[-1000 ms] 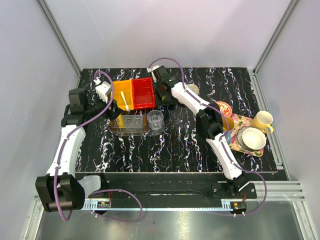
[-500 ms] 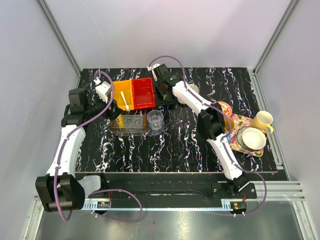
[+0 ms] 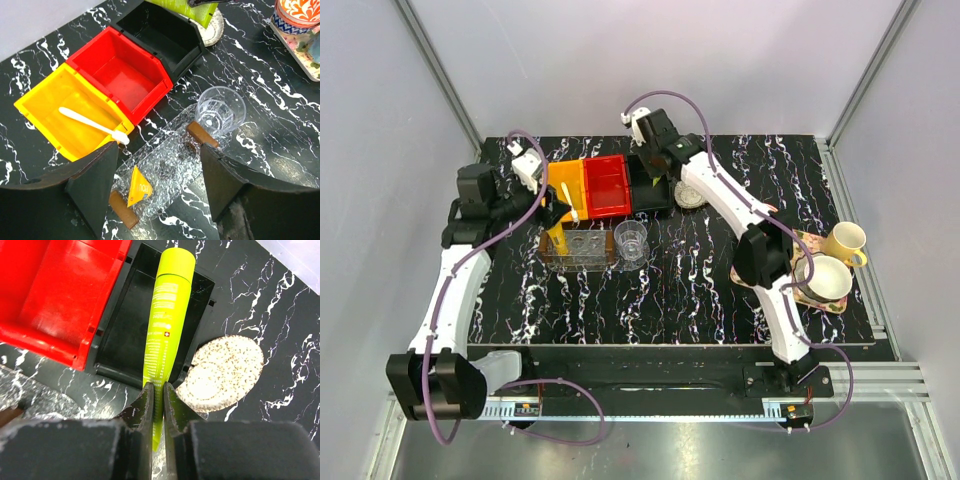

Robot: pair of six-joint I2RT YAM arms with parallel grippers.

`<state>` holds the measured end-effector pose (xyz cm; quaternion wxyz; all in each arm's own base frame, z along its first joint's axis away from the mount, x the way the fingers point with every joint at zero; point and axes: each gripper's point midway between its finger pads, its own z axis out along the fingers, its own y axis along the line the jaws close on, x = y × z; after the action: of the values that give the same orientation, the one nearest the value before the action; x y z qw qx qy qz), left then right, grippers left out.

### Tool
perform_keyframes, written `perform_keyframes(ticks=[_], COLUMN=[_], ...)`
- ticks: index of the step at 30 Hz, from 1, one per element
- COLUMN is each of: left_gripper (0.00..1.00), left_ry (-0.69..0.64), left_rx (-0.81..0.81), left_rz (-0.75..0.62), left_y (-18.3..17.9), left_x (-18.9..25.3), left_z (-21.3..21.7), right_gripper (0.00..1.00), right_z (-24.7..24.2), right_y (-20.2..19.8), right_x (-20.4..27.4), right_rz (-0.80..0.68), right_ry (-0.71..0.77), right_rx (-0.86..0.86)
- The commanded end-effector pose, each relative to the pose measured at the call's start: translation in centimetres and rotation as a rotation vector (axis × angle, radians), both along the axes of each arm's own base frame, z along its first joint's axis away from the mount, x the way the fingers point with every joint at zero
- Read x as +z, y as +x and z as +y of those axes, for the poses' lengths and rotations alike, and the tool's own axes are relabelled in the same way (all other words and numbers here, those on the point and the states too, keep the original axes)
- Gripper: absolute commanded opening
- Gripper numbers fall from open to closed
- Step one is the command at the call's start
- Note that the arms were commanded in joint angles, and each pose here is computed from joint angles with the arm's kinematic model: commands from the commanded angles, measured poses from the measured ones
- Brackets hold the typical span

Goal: Prepare toiletry sets of a toothbrush and toothpaste on the tray

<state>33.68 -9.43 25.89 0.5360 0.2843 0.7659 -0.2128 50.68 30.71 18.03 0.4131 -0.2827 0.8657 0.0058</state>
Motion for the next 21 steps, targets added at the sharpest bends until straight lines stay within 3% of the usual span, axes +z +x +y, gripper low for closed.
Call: perform_keyframes(ticks=[1, 17, 21], left_gripper=[0.70, 0.72, 0.73], left_ry=[0.011, 0.215, 0.342], left_rx=[0.002, -0.042, -0.104], left_rz=[-0.133, -0.442, -0.512], left_y=[1.2, 1.8, 2.1], left_x=[4.2, 10.3, 11.0], left_z=[-1.2, -6.9, -7.9], right_gripper=[0.00, 0.00, 0.00], right_z=[0.1, 3.2, 3.0], right_y=[-2.5, -13.7, -16.0], right_x=[7.8, 13.7, 14.6], right_rz=[-0.068, 0.180, 0.231], right_ry=[0.122, 0.428, 0.472], right_rx=[0.062, 0.463, 0.550])
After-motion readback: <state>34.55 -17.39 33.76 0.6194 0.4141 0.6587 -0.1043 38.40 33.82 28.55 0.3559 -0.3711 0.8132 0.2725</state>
